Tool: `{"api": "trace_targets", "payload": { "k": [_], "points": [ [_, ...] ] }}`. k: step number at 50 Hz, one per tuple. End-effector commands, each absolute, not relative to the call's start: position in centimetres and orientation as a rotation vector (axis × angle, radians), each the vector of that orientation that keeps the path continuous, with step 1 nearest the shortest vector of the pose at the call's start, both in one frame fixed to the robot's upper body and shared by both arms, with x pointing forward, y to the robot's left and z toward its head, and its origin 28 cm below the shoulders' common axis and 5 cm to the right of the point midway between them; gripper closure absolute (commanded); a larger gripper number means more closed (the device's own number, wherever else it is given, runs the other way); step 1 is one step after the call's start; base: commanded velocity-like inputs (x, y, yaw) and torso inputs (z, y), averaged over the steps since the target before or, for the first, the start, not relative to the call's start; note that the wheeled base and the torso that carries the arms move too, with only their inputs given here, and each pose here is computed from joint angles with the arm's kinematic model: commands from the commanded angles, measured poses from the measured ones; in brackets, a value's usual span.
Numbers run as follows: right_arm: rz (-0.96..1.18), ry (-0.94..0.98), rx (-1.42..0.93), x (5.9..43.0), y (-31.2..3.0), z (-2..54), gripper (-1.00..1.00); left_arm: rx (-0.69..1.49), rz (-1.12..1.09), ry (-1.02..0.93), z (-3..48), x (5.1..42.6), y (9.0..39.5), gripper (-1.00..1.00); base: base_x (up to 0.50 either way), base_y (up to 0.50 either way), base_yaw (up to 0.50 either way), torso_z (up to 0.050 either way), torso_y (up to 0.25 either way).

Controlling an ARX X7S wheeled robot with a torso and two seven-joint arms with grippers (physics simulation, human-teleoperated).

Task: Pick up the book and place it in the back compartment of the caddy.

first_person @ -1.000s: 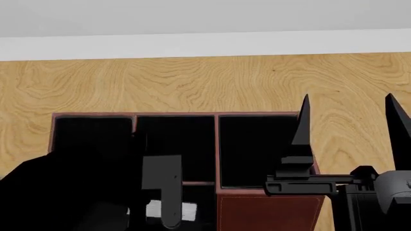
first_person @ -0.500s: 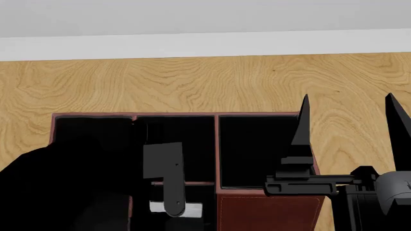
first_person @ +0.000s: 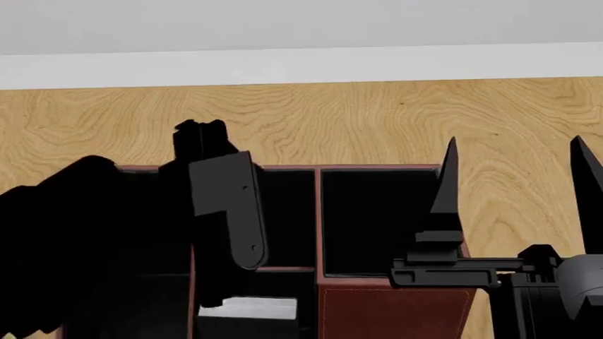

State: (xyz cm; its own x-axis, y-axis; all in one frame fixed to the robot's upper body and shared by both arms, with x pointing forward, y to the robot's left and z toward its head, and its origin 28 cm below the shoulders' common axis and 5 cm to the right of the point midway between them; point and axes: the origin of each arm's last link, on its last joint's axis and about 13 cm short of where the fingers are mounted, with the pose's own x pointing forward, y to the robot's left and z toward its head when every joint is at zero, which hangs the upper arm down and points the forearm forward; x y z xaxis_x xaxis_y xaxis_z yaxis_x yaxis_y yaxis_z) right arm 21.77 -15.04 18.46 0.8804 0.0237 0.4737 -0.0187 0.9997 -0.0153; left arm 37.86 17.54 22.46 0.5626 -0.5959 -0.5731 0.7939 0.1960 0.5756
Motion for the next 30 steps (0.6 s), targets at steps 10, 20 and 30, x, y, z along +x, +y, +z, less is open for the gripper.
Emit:
{"api": "trace_targets", "payload": {
  "k": [10, 20, 30],
  "points": [
    [0.024, -0.5, -0.009, 21.6, -15.0, 18.6, -1.0, 0.94, -0.874, 0.03, 24.9, 35.6, 18.0, -1.0, 0.0, 0.0, 0.0, 0.0, 0.0],
    [0.028, -0.502, -0.008, 21.6, -15.0, 18.6, -1.0, 0.912, -0.796, -0.095, 24.7, 34.4, 17.9, -1.0, 0.0, 0.0, 0.0, 0.0, 0.0],
    [0.027, -0.501, -0.006, 21.6, -14.9, 18.6, -1.0, 0.794, -0.688, -0.236, 24.8, 33.9, 18.0, -1.0, 0.0, 0.0, 0.0, 0.0, 0.0]
  ]
}}
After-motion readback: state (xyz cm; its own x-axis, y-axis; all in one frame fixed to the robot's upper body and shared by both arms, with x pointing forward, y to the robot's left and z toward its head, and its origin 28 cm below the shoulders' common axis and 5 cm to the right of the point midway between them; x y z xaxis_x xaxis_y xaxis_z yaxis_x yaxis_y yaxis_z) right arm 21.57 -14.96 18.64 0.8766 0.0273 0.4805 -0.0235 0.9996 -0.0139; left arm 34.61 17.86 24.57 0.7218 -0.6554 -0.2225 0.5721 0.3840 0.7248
